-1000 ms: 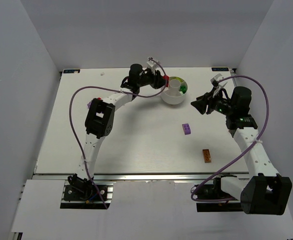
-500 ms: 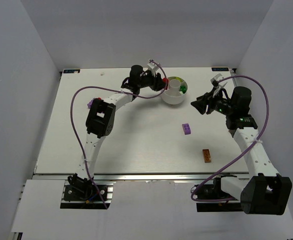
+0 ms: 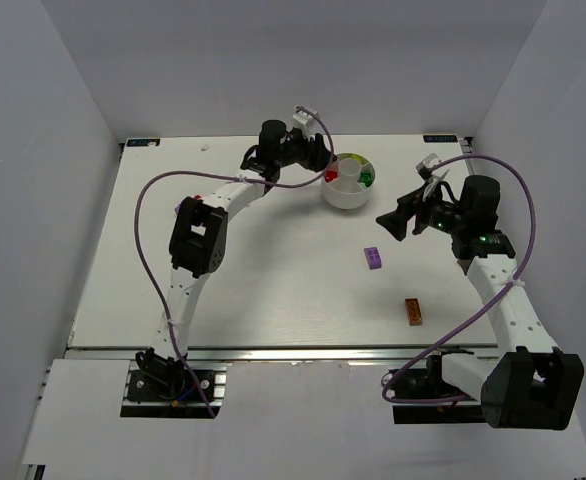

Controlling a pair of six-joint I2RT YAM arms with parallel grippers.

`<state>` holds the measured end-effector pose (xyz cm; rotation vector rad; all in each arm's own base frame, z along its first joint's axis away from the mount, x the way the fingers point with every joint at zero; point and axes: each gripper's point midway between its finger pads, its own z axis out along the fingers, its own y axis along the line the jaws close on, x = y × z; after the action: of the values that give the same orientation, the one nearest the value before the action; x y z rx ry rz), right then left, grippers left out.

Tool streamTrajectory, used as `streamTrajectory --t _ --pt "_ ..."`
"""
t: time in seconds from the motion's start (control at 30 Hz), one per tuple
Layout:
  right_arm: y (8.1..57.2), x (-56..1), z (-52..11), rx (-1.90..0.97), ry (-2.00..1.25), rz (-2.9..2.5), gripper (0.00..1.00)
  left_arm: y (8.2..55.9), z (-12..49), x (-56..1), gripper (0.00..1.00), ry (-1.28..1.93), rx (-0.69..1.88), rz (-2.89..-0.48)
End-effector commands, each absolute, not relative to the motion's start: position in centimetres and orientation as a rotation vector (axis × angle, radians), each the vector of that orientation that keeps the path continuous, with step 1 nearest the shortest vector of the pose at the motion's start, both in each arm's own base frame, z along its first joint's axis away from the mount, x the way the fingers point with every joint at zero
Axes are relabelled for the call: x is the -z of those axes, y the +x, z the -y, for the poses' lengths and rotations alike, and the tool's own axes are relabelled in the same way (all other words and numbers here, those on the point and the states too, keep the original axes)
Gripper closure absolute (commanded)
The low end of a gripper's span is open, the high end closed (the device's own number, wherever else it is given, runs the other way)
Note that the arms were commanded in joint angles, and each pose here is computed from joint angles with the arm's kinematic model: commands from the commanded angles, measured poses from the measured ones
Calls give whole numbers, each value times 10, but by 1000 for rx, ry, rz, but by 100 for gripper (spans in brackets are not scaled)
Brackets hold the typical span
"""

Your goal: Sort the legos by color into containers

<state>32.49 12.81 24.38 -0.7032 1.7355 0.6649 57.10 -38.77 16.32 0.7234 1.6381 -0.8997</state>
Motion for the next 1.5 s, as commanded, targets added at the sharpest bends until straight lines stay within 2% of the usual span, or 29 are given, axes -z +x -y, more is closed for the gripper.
streamTrajectory --t 0.0,0.07,0.1,0.13,0.17,0.23,0.27,0.3,0.33,0.37,0.47,0.53,0.57,0.63,0.67,0.77,1.13,1.47 --pt "318 -246 -129 -650 -791 -1716 13 565 363 -293 37 566 892 -1479" --pt "313 -240 -129 -658 -824 -1736 11 563 339 -289 44 478 910 -1530" --pt "311 -238 -129 -664 -837 -1739 10 558 331 -298 57 427 943 -1533" --pt "309 -237 -130 -667 -847 -1743 10 546 316 -325 63 392 949 -1506" --pt "306 -235 -130 -666 -860 -1745 10 544 293 -298 66 326 937 -1590" --pt "304 -235 -131 -674 -870 -1740 11 528 261 -314 77 189 937 -1634" --pt "303 -234 -131 -676 -871 -1740 10 529 226 -276 79 47 870 -1767" --pt "302 -233 -131 -682 -870 -1742 11 525 208 -265 81 -82 864 -1832" --pt "302 -233 -131 -685 -866 -1744 11 518 186 -267 87 -180 832 -1857" --pt "303 -232 -132 -694 -862 -1750 12 513 148 -237 89 -330 747 -1966" --pt "306 -229 -133 -721 -835 -1776 13 486 87 -193 90 -600 710 -2086" --pt "308 -230 -135 -734 -829 -1786 14 466 63 -164 80 -719 675 -2139" --pt "310 -227 -135 -737 -826 -1798 14 462 38 -159 66 -788 646 -2128" --pt "312 -227 -136 -733 -825 -1813 14 451 24 -152 54 -829 599 -2147" --pt "313 -225 -136 -736 -826 -1820 14 446 17 -147 42 -851 567 -2170" --pt "314 -223 -136 -735 -824 -1831 14 445 5 -145 29 -846 478 -2212" --pt "334 -200 -109 -574 -669 -2002 13 431 5 -118 21 -839 452 -2308" --pt "337 -177 -94 -497 -588 -2112 14 406 -9 -121 16 -917 466 -2221"
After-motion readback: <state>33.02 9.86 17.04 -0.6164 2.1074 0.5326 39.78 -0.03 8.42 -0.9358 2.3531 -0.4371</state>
